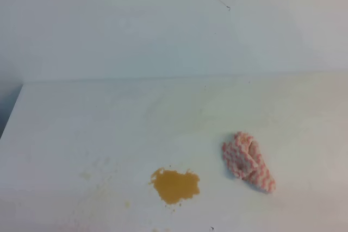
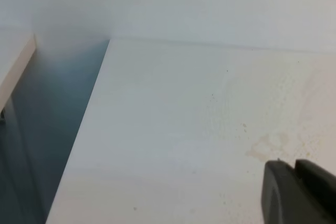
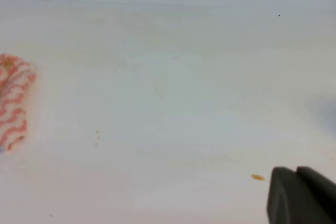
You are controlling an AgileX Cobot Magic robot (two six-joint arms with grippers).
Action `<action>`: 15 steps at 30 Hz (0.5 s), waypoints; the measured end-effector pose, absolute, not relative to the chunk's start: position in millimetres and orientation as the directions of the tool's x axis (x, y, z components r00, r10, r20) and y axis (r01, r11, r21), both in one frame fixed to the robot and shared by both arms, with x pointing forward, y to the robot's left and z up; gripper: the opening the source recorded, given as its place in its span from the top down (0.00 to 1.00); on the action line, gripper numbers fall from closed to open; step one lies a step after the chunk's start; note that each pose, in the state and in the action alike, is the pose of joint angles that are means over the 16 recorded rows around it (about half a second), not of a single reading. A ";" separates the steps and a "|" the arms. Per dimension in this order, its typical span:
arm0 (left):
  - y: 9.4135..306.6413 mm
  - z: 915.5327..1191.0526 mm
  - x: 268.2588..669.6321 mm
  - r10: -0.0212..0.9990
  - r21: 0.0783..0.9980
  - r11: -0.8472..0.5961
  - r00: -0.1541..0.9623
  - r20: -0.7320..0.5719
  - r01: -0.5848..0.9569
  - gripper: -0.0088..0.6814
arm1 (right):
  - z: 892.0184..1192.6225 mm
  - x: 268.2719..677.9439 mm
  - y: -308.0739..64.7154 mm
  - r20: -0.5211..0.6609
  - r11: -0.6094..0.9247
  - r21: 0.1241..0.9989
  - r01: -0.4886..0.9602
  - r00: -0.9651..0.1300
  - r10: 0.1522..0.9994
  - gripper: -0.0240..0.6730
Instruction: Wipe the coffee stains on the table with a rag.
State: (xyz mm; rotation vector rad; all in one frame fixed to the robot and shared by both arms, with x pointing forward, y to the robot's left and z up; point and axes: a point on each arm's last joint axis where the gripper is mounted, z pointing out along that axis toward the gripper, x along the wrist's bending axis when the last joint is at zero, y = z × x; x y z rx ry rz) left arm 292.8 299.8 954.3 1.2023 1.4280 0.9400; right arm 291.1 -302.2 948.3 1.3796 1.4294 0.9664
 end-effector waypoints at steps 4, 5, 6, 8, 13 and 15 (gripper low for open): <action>299.8 954.3 292.8 0.979 0.959 0.202 -0.001 -0.206 0.198 0.99 | 948.3 291.1 -302.2 -0.084 0.072 0.953 0.294 0.026 0.996 0.97; 299.8 954.3 292.8 0.979 0.959 0.202 -0.001 -0.206 0.198 0.99 | 948.3 291.1 -302.2 -0.084 0.072 0.953 0.294 0.026 0.996 0.97; 299.8 954.3 292.8 0.979 0.959 0.202 -0.001 -0.206 0.198 0.99 | 948.3 291.1 -302.2 -0.084 0.072 0.953 0.294 0.026 0.996 0.97; 299.8 954.3 292.8 0.979 0.959 0.202 -0.001 -0.206 0.198 0.99 | 948.3 291.1 -302.2 -0.084 0.072 0.953 0.294 0.026 0.996 0.97; 299.8 954.3 292.8 0.979 0.959 0.202 -0.001 -0.206 0.198 0.99 | 948.3 291.1 -302.2 -0.084 0.072 0.953 0.294 0.026 0.996 0.97; 299.8 954.3 292.8 0.979 0.959 0.202 -0.001 -0.206 0.198 0.99 | 948.3 291.1 -302.2 -0.084 0.072 0.953 0.294 0.026 0.996 0.97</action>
